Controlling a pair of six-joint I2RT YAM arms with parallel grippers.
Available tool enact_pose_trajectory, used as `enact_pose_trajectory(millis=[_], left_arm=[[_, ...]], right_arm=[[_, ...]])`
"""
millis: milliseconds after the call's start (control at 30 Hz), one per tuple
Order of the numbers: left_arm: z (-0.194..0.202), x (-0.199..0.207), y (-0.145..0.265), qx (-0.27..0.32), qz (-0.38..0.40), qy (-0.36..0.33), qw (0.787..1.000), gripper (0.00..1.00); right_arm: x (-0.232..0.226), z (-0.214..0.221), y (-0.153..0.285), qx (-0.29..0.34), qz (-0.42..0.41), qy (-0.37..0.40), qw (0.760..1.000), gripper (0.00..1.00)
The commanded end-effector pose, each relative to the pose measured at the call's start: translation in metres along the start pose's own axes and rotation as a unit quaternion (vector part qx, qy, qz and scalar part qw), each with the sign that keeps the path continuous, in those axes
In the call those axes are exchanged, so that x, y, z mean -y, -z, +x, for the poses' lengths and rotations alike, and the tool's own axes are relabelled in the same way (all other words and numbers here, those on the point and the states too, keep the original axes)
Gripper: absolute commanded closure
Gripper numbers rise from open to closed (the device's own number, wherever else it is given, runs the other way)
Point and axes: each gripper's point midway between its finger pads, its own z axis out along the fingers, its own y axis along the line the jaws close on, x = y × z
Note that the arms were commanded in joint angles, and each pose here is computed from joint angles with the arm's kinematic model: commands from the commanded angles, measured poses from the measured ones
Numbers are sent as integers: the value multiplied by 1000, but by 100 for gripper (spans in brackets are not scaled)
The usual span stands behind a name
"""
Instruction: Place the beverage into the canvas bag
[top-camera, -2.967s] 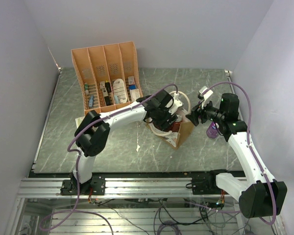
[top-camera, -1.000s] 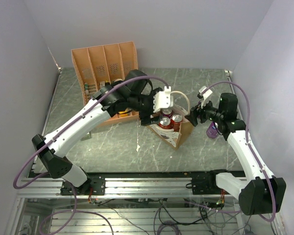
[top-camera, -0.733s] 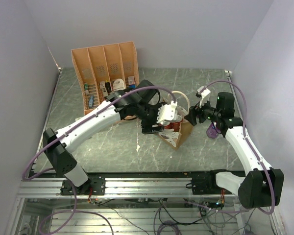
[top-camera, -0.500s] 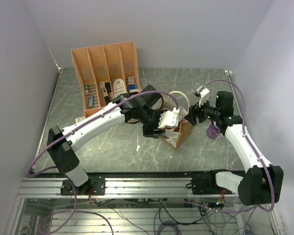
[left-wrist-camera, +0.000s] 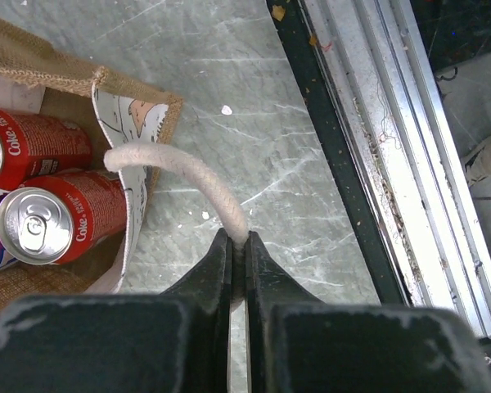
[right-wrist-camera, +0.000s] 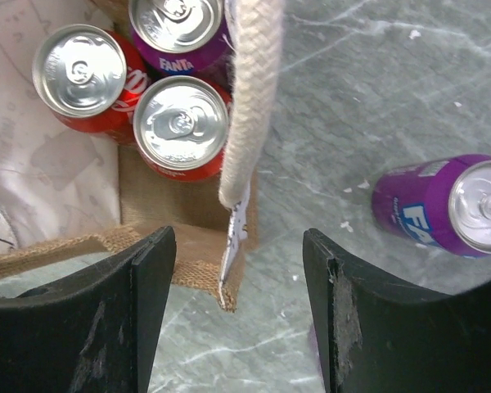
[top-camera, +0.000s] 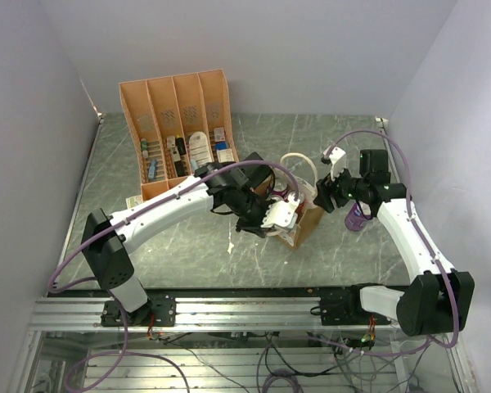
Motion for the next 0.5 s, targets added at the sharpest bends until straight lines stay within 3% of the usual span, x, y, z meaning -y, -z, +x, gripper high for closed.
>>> enact_pose_trajectory(millis=[0, 300, 467], left_arm=[[-14, 13, 2, 25, 35, -23, 999, 93], [4, 20, -3, 5, 32, -30, 999, 93], [9, 18, -8, 1, 28, -26, 999, 93]], right_arm=[[14, 2, 16, -32, 44, 28, 998, 38], [25, 8, 23, -80, 48, 62, 994, 39], [5, -18, 23, -28, -1, 38, 999, 37]])
